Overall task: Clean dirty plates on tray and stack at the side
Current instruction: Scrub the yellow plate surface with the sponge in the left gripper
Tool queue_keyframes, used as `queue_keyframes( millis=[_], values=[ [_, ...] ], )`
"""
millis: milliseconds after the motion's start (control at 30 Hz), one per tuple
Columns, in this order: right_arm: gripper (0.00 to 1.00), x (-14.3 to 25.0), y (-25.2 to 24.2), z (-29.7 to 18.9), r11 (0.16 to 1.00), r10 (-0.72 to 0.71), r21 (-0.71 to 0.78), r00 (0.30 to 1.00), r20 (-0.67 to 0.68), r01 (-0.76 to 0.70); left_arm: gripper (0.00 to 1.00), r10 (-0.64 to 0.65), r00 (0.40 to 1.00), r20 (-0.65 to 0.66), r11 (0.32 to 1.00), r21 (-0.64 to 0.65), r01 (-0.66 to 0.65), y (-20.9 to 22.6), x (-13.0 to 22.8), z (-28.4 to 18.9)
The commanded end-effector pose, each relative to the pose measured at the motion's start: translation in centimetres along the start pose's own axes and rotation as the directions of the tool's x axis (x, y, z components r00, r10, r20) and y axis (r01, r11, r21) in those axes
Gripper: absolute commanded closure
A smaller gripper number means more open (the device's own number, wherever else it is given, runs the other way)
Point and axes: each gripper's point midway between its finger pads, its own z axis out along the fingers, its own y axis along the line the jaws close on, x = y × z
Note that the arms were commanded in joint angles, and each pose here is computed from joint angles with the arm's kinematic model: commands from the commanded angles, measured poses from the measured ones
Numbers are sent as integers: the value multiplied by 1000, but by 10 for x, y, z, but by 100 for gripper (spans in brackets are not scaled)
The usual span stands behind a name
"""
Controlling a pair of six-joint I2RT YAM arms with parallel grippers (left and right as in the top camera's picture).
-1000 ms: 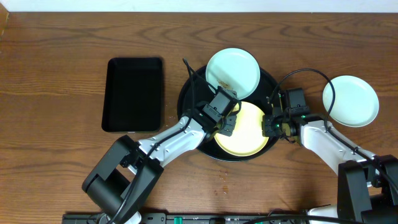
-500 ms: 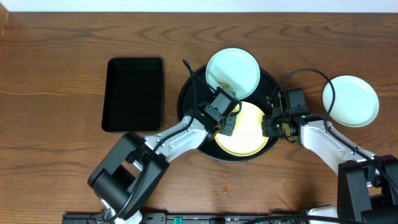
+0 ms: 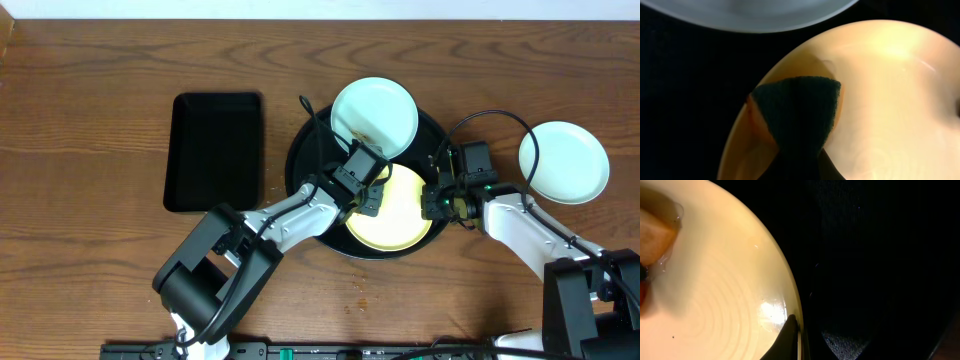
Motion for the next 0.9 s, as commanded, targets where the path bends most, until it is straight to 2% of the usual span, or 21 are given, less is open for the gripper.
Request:
queue_keyframes(
  millis=[0,233,433,867],
  values=[
    [99,12,-4,6,1000,-1,22,999,-42,2,93,-20,989,-147,1000,10,22,3,44,20],
    [99,13,-4,6,1000,-1,23,999,-44,2,93,-61,971,-230,998,-33,55,8,67,17],
    [99,14,-5,6,1000,0,23,999,-47,2,93,-62,977,-206,985,-169,26,34,68,15],
    [99,14,-5,6,1000,0,24,999,-50,2,93,-146,960,-241,980,-165,108,34,84,15]
  ],
)
